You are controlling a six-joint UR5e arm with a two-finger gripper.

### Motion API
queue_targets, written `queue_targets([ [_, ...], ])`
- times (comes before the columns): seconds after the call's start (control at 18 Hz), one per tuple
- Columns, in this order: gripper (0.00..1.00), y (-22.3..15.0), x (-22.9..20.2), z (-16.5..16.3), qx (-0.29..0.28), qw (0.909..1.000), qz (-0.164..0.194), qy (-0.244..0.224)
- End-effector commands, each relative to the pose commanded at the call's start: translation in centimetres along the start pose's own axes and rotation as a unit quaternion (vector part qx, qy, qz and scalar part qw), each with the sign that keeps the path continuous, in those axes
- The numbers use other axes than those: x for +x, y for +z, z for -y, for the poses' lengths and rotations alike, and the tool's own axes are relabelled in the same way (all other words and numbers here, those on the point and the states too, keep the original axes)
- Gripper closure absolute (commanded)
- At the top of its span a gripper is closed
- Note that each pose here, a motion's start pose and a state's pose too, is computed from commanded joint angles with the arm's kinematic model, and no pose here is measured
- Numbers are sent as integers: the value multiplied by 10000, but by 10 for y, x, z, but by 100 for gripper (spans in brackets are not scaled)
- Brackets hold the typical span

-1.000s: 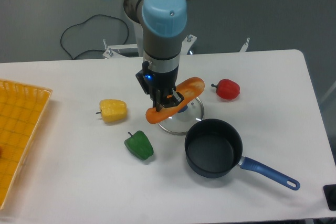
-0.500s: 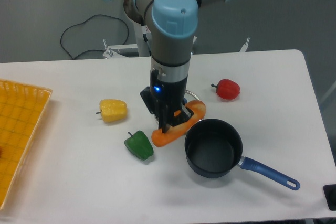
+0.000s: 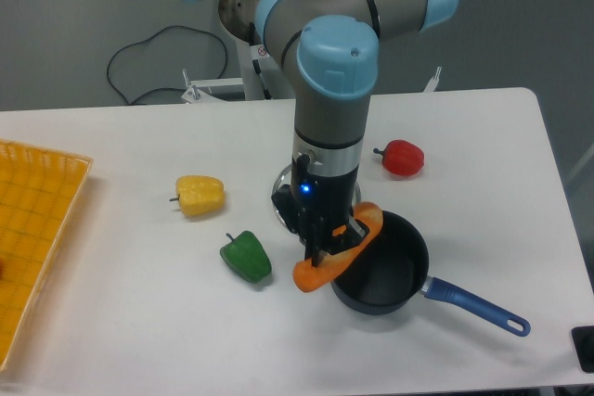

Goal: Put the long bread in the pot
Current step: 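Move the bread over the dark saucepan and lower it into the pot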

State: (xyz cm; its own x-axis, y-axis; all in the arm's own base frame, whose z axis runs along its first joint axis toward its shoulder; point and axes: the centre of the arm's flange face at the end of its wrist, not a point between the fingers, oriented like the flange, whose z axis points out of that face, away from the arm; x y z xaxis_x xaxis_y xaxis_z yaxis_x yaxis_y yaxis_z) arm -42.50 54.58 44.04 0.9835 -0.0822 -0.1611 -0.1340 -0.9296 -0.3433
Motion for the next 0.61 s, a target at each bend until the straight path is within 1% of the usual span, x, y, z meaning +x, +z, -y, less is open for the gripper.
queue_targets([
  [0.22, 100, 7, -2, 0, 10, 10000, 1, -6],
  [0.39, 100, 20, -3, -3, -17, 10000, -25, 17],
  [0.61, 100, 25, -2, -5, -49, 10000, -57, 15],
])
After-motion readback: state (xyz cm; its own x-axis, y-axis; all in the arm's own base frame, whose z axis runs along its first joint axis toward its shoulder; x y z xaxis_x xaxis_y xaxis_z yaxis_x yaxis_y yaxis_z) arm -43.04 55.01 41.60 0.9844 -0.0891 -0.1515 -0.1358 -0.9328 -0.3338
